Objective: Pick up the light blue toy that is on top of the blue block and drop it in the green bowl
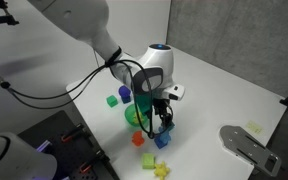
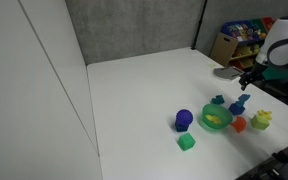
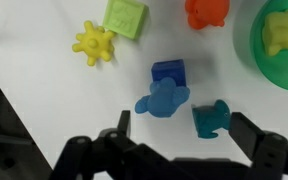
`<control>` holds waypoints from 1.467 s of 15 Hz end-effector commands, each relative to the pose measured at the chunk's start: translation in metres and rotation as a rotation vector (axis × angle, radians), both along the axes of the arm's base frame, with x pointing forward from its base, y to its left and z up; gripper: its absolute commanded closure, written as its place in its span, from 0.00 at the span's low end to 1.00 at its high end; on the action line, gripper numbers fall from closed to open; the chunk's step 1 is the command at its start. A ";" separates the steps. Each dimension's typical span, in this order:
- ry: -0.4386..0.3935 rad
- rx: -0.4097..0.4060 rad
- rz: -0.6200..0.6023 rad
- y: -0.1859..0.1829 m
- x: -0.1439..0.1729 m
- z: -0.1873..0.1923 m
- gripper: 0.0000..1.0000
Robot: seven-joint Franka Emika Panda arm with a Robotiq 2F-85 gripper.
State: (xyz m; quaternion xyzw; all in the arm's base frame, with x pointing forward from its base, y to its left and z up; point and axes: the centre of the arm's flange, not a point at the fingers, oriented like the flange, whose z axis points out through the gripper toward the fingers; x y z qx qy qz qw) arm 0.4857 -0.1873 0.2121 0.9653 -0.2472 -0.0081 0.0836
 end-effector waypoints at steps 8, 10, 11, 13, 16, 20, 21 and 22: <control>0.036 0.027 -0.022 -0.012 0.024 -0.070 0.00; 0.043 0.023 -0.026 -0.015 0.025 -0.080 0.00; 0.048 0.019 -0.028 -0.017 0.026 -0.085 0.00; 0.058 0.012 -0.031 -0.022 0.027 -0.092 0.00; 0.072 0.003 -0.025 -0.026 0.027 -0.097 0.30; 0.091 -0.002 -0.017 -0.021 0.029 -0.093 0.58; 0.091 -0.005 -0.010 -0.017 0.030 -0.089 0.65; 0.093 -0.003 0.000 -0.012 0.031 -0.086 0.73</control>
